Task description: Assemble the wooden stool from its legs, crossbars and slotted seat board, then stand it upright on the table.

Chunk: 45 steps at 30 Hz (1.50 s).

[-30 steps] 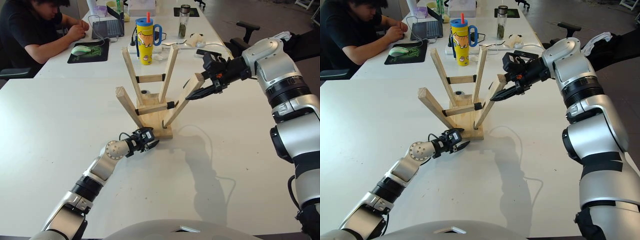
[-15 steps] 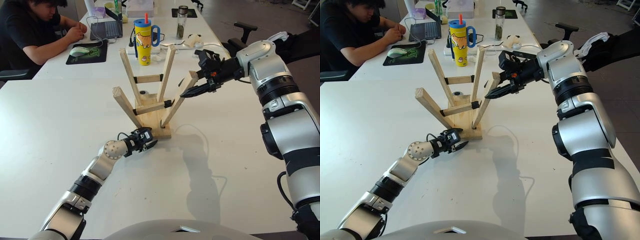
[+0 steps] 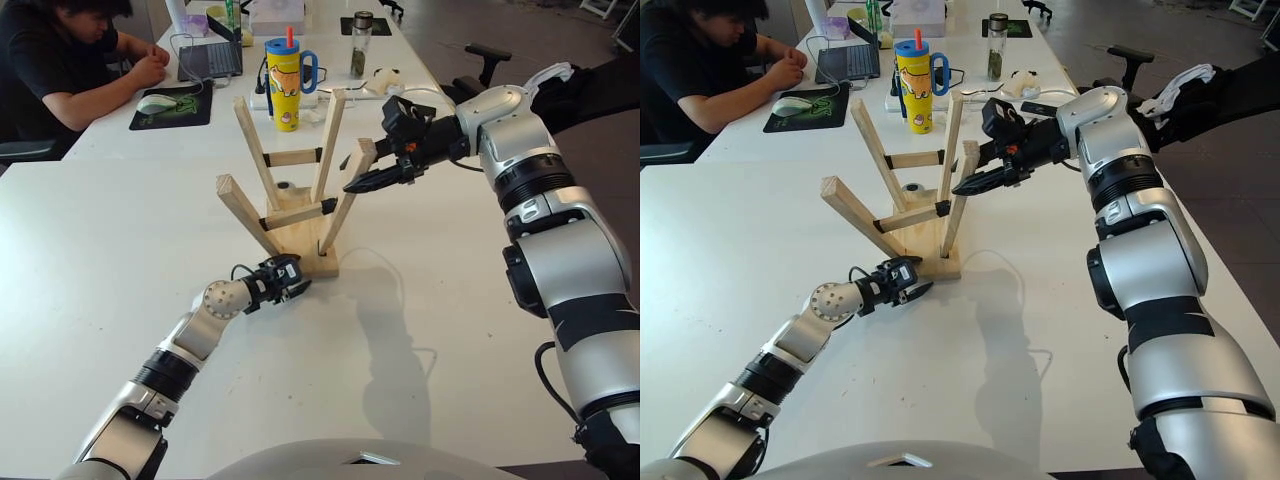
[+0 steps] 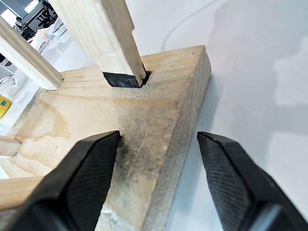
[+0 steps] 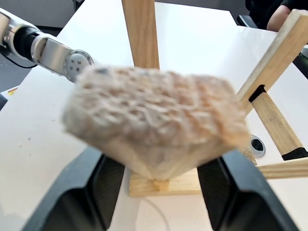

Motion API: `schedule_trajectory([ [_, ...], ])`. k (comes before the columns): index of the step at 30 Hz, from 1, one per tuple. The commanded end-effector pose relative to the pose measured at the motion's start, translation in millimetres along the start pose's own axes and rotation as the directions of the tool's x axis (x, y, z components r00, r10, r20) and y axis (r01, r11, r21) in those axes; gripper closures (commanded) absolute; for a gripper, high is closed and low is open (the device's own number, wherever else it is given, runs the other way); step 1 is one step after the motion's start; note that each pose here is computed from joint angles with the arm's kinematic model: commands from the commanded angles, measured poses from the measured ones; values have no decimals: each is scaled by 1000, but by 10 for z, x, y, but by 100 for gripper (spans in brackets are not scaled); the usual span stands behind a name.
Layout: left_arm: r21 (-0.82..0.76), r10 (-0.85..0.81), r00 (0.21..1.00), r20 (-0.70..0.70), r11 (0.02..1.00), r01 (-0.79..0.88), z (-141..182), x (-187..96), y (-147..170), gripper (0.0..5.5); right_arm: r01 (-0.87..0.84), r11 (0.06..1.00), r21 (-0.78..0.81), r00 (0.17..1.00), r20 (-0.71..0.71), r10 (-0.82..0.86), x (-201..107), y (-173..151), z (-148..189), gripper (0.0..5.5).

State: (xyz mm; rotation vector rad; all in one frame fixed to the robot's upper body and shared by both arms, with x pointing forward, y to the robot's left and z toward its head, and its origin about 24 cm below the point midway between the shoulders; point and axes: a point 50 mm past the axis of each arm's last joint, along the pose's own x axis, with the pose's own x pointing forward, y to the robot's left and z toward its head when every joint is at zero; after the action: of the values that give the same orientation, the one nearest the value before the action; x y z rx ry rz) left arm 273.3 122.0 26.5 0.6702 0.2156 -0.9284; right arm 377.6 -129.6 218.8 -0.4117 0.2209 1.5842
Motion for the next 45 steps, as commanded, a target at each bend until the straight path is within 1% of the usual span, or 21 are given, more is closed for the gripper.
schedule_trajectory([
  [1,-152,-235,959,-156,965,212,-371,6,-513,253,-186,981,54,978,104,180,619,178,-176,344],
  [5,-187,-235,961,-145,960,207,-388,-27,-470,253,-186,972,144,980,104,172,720,315,-473,344],
  [7,-197,-235,962,-138,959,206,-399,-63,-429,253,-167,963,212,981,131,141,750,373,-595,344],
  [10,-214,-236,967,-93,954,212,-356,-102,-386,253,-98,950,297,989,138,59,794,415,-784,344],
  [13,-217,-225,971,-77,955,204,-332,-119,-359,253,-89,938,334,991,123,50,847,516,-961,344],
  [15,-224,-196,977,-80,959,174,-334,-148,-381,253,-113,930,349,987,147,65,918,534,-952,344],
  [18,-280,-123,989,-84,955,95,-363,-244,-442,253,-149,931,334,985,132,110,1049,538,-925,344],
  [20,-289,-116,989,-92,954,85,-379,-262,-455,253,-147,931,333,986,123,112,1067,537,-934,344],
  [25,-285,-93,993,-79,956,67,-340,-262,-404,253,-110,931,349,991,114,74,1024,531,-995,344],
  [31,-250,-102,994,-30,964,91,-245,-169,-279,253,-11,926,377,993,113,-35,874,523,-1072,344],
  [34,-244,-67,998,10,968,67,-176,-161,-198,253,21,921,390,991,115,-71,819,524,-1093,344],
  [40,-252,74,992,103,967,-46,-38,-233,-80,253,28,915,403,990,113,-80,809,581,-1145,344],
  [43,-224,161,970,180,967,-119,85,-336,-29,253,32,911,411,990,112,-86,806,602,-1161,344],
  [45,-177,248,933,260,962,-206,207,-467,21,253,42,910,413,989,109,-95,786,605,-1167,344],
])
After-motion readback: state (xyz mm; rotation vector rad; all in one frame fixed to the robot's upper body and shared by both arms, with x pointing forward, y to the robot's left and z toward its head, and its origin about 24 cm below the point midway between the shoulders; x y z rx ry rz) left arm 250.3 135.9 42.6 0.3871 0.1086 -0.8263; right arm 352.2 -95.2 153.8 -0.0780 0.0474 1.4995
